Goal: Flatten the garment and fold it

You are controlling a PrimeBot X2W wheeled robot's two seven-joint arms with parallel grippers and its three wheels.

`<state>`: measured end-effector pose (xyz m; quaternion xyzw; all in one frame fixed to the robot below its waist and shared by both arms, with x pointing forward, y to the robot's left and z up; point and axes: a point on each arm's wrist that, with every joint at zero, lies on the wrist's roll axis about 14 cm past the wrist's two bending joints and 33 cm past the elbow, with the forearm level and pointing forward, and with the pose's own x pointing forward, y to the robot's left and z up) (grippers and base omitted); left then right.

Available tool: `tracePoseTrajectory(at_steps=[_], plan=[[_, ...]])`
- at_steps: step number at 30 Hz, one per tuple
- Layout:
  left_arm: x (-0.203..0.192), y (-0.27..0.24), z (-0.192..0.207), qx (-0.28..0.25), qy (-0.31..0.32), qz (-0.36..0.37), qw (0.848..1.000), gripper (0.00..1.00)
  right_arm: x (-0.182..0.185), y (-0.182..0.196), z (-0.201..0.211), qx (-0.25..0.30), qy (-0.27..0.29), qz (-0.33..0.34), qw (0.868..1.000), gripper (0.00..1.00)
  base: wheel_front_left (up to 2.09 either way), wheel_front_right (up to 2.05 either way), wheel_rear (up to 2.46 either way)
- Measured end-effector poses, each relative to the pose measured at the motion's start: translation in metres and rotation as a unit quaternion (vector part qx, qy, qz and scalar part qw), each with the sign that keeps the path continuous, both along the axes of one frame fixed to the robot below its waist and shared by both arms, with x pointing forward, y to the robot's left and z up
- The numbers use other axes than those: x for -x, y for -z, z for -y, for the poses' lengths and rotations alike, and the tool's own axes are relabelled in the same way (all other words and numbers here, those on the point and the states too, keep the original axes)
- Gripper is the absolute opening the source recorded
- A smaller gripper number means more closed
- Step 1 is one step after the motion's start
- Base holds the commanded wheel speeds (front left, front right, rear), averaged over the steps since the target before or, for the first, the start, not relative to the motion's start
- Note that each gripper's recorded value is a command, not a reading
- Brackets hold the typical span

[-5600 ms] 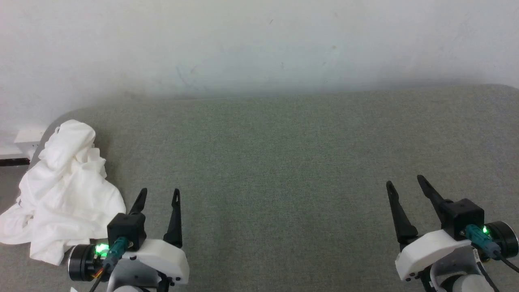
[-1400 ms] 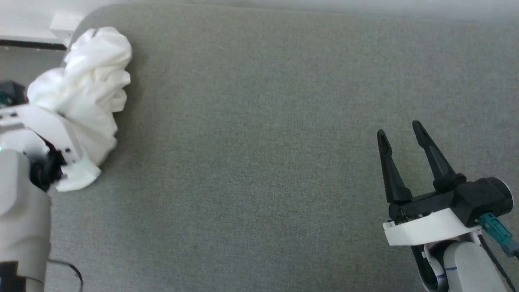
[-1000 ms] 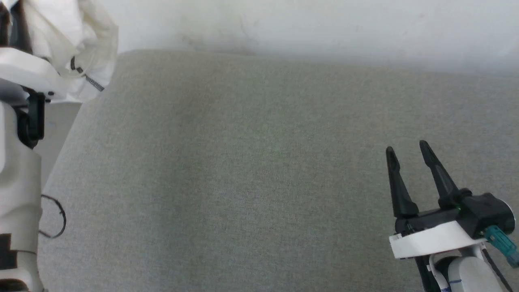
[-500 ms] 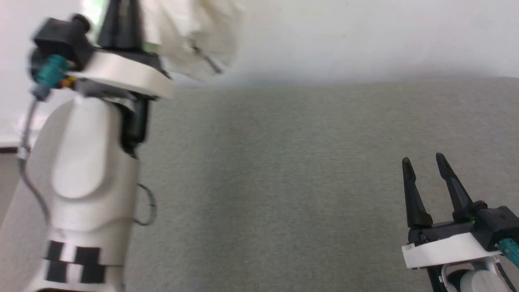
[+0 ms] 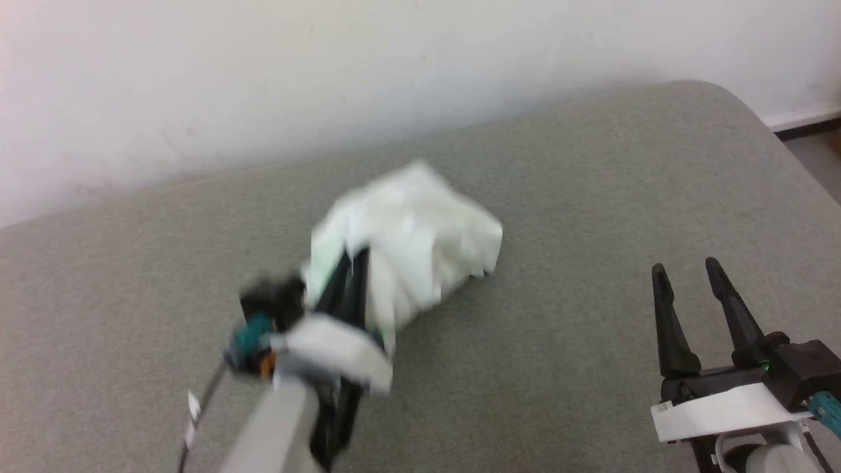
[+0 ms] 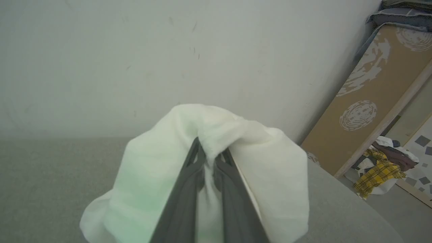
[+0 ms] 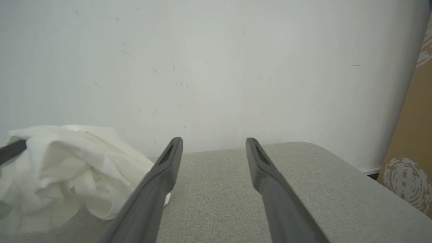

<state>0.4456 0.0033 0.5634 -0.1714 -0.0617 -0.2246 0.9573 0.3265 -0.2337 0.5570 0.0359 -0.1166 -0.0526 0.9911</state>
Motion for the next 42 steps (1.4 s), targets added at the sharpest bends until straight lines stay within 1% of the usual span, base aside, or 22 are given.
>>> tracePoseTrajectory(at_steps=[3, 5, 6, 7, 8, 11, 15, 18, 24, 28, 34, 38, 42], plan=[[0.03, 0.075, 0.001, -0.024, 0.005, -0.103, 0.994, 0.0, 0.004, 0.006, 0.005, -0.006, 0.01, -0.008, 1.0, 1.0, 0.0, 0.0, 0.0], [0.048, 0.105, 0.0, -0.039, 0.007, -0.144, 0.989, 0.0, 0.003, 0.007, 0.005, -0.008, 0.008, -0.009, 1.0, 1.0, 0.0, 0.0, 0.0], [0.054, 0.114, 0.0, -0.044, 0.009, -0.156, 0.987, 0.21, 0.002, 0.006, 0.004, -0.01, 0.007, -0.006, 1.0, 1.0, 0.0, 0.0, 0.0], [0.059, 0.119, 0.0, -0.045, 0.01, -0.164, 0.985, 0.73, 0.0, 0.006, 0.001, -0.011, 0.003, -0.006, 1.0, 1.0, 0.0, 0.0, 0.0], [0.062, 0.122, -0.002, -0.045, 0.009, -0.169, 0.984, 1.0, -0.002, 0.007, -0.001, -0.012, -0.001, -0.008, 1.0, 1.0, 0.0, 0.0, 0.0], [0.064, 0.113, -0.005, -0.034, 0.002, -0.158, 0.987, 1.0, -0.007, 0.008, -0.008, -0.012, -0.013, -0.008, 1.0, 1.0, 0.0, 0.0, 0.0], [0.055, 0.062, -0.012, 0.001, -0.016, -0.086, 0.996, 1.0, -0.014, 0.008, -0.017, -0.009, -0.029, -0.007, 1.0, 1.0, 0.0, 0.0, 0.0], [0.053, 0.03, -0.02, 0.015, -0.029, -0.038, 0.999, 1.0, -0.019, 0.007, -0.024, -0.007, -0.041, -0.006, 0.999, 1.0, 0.0, 0.0, 0.0], [0.049, 0.01, -0.053, 0.002, -0.08, 0.001, 0.997, 1.0, -0.022, 0.004, -0.038, -0.003, -0.062, -0.002, 0.998, 1.0, 0.0, 0.0, 0.0], [0.051, 0.014, -0.089, -0.016, -0.135, 0.0, 0.991, 1.0, -0.021, 0.004, -0.044, 0.0, -0.072, -0.004, 0.997, 1.0, 0.0, 0.0, 0.0], [0.062, 0.029, -0.153, -0.047, -0.224, -0.018, 0.973, 1.0, -0.017, 0.0, -0.047, 0.002, -0.076, -0.001, 0.997, 1.0, 0.0, 0.0, 0.0], [0.074, 0.038, -0.181, -0.061, -0.253, -0.03, 0.965, 1.0, -0.013, 0.004, -0.05, 0.003, -0.081, -0.009, 0.997, 1.0, 0.0, 0.0, 0.0], [0.082, 0.044, -0.2, -0.068, -0.268, -0.047, 0.96, 1.0, -0.013, 0.004, -0.057, 0.01, -0.091, -0.014, 0.996, 1.0, 0.0, 0.0, 0.0]])
